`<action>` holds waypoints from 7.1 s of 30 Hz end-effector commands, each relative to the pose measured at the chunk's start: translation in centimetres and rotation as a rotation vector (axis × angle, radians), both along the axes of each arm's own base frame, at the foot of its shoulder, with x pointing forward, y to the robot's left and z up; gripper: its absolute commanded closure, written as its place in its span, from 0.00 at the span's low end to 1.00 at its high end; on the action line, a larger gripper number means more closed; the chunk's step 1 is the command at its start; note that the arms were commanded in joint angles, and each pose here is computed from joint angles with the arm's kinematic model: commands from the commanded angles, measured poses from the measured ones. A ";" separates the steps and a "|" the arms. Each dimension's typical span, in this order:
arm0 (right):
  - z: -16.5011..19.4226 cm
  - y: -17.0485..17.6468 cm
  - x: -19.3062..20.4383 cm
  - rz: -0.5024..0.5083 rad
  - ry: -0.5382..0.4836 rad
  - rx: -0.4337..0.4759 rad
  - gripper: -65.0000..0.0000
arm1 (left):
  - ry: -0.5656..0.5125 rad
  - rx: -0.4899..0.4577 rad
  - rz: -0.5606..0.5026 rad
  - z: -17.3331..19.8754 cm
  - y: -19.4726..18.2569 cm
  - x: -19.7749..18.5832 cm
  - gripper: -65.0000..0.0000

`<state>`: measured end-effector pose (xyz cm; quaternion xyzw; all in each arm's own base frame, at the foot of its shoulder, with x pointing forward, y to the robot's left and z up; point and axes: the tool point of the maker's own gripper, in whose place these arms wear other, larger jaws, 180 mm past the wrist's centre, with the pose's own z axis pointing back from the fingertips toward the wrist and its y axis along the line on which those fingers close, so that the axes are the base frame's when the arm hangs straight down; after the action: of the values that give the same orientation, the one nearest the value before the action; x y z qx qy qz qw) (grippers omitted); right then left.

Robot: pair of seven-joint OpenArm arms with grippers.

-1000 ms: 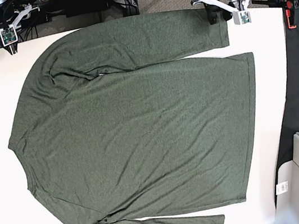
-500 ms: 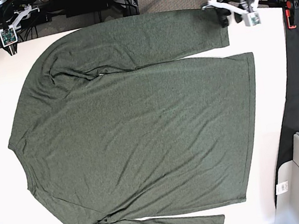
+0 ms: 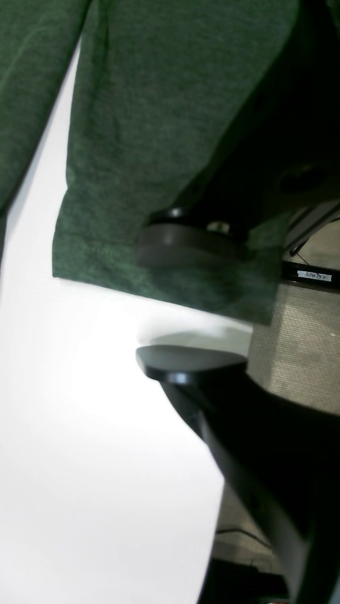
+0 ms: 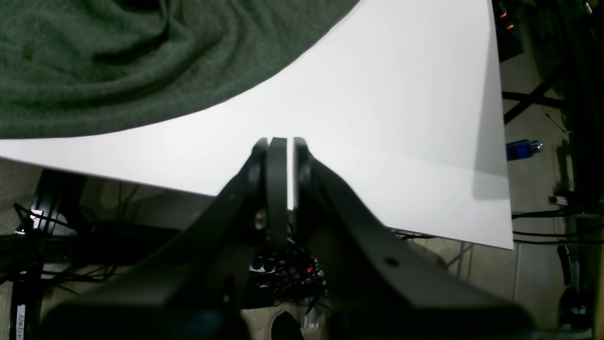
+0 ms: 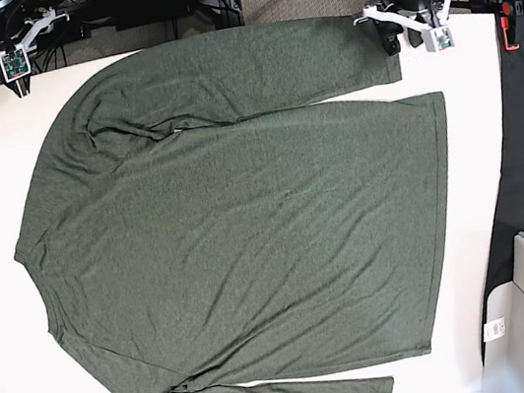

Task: Fold the T-shirt properly
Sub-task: 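Grasp the shoulder corner nearest the left gripper with the left gripper, then grasp the shoulder corner nearest the right gripper with the right gripper, then lift the shoulder edge with both grippers and pull it taut, then drag the held shoulder edge across the table with both grippers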

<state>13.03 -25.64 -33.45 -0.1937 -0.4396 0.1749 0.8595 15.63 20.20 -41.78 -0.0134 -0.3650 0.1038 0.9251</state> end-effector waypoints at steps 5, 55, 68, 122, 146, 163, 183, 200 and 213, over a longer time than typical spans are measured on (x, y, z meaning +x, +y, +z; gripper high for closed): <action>0.9 -0.1 0.4 0.012 -0.033 -0.015 1.00 | 0.098 -0.089 -0.083 -1.5 -3.9 -2.4 0.64; -1.2 2.1 4.5 -0.321 0.019 0.632 0.61 | 0.026 -0.082 -0.105 0.5 -4.3 -0.7 1.00; -3.2 1.7 4.0 -0.427 0.018 0.748 0.61 | 0.026 -0.079 -0.103 0.5 -4.2 -0.6 1.00; -3.3 2.7 4.7 -0.485 -0.035 0.824 1.00 | 0.003 -0.017 -0.140 1.1 -2.4 -1.2 1.00; 1.6 -0.2 5.7 -0.364 -0.159 0.834 1.00 | -0.152 0.036 -0.206 5.3 -2.0 1.2 1.00; 1.8 1.5 13.0 -0.265 -0.221 0.817 1.00 | -0.334 0.081 -0.179 9.4 -0.7 9.5 1.00; 0.6 2.7 15.2 -0.252 -0.205 0.867 1.00 | -0.260 0.091 -0.098 5.7 2.2 11.6 0.96; 0.5 2.8 15.2 -0.253 -0.205 0.869 1.00 | -0.170 0.119 -0.030 4.9 5.1 9.0 0.62; 0.6 2.9 15.2 -0.252 -0.206 0.872 1.00 | -0.062 -0.067 0.018 3.0 3.9 6.0 0.51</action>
<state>27.63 -22.58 -34.32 0.1174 -0.5044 -0.1597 0.8404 20.80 23.51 -39.76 -0.0487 -0.3732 0.1259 0.9179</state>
